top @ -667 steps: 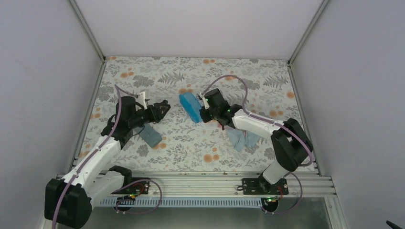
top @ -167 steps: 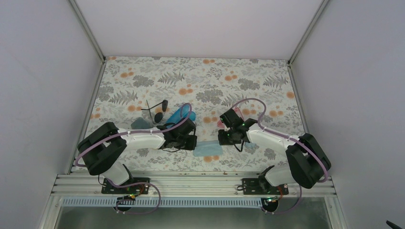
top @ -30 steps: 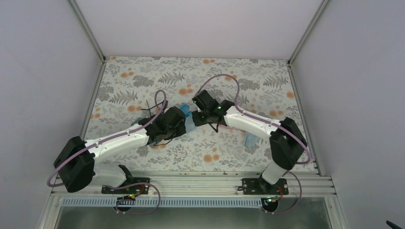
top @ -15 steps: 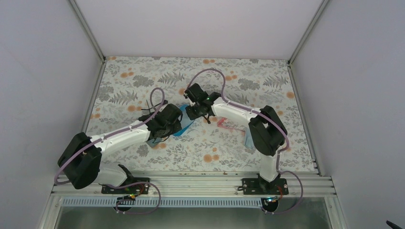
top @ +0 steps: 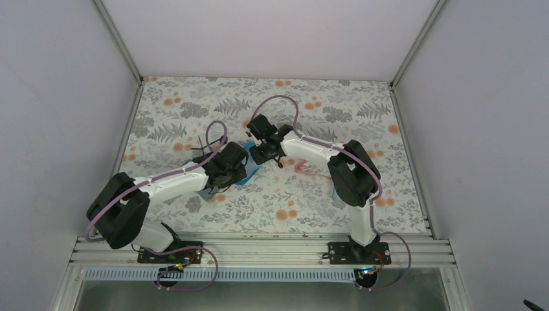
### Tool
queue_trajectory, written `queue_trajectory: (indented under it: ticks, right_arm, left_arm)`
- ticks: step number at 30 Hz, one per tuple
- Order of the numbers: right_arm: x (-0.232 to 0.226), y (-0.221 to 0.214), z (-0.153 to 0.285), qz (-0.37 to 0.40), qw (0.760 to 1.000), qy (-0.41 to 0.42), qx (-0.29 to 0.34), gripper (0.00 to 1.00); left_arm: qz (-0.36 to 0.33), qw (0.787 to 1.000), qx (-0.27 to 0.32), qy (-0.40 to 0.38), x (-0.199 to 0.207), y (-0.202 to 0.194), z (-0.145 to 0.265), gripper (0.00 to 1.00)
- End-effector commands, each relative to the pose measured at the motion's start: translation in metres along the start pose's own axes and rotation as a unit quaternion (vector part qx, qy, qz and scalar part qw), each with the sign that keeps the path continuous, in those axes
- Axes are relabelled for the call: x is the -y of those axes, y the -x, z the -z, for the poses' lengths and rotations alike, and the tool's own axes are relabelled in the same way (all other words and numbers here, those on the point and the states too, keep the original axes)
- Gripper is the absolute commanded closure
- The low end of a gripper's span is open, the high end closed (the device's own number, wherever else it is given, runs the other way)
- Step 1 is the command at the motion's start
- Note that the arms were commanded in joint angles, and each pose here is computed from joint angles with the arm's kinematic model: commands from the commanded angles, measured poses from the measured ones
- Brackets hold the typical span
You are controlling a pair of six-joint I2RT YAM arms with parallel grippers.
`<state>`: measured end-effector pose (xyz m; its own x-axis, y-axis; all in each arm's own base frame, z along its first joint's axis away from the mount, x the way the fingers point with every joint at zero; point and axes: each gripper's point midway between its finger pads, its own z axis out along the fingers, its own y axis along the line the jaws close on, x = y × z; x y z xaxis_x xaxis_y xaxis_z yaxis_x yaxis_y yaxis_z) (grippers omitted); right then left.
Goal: Organize the sunglasses
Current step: Place the glasses cleaning cloth in the sunglasses case.
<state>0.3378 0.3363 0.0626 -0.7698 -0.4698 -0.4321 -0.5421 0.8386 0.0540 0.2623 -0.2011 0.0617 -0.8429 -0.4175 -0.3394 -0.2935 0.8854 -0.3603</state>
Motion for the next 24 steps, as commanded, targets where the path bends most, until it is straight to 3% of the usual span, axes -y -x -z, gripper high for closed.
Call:
queue_trajectory:
  ticks: [1, 16, 24]
  right_arm:
    - [0.011, 0.005, -0.009, -0.003, 1.0, -0.017, 0.0, 0.96]
    - [0.015, 0.008, -0.019, -0.002, 1.0, -0.022, -0.002, 0.94]
    - [0.015, 0.015, -0.007, -0.015, 1.0, -0.018, 0.01, 0.86]
  left_arm:
    - [-0.002, 1.0, -0.006, -0.003, -0.001, -0.003, -0.008, 0.98]
    - [0.013, 0.999, -0.032, -0.004, -0.011, -0.019, -0.019, 0.95]
    - [0.014, 0.999, -0.031, -0.021, -0.004, -0.016, -0.009, 0.83]
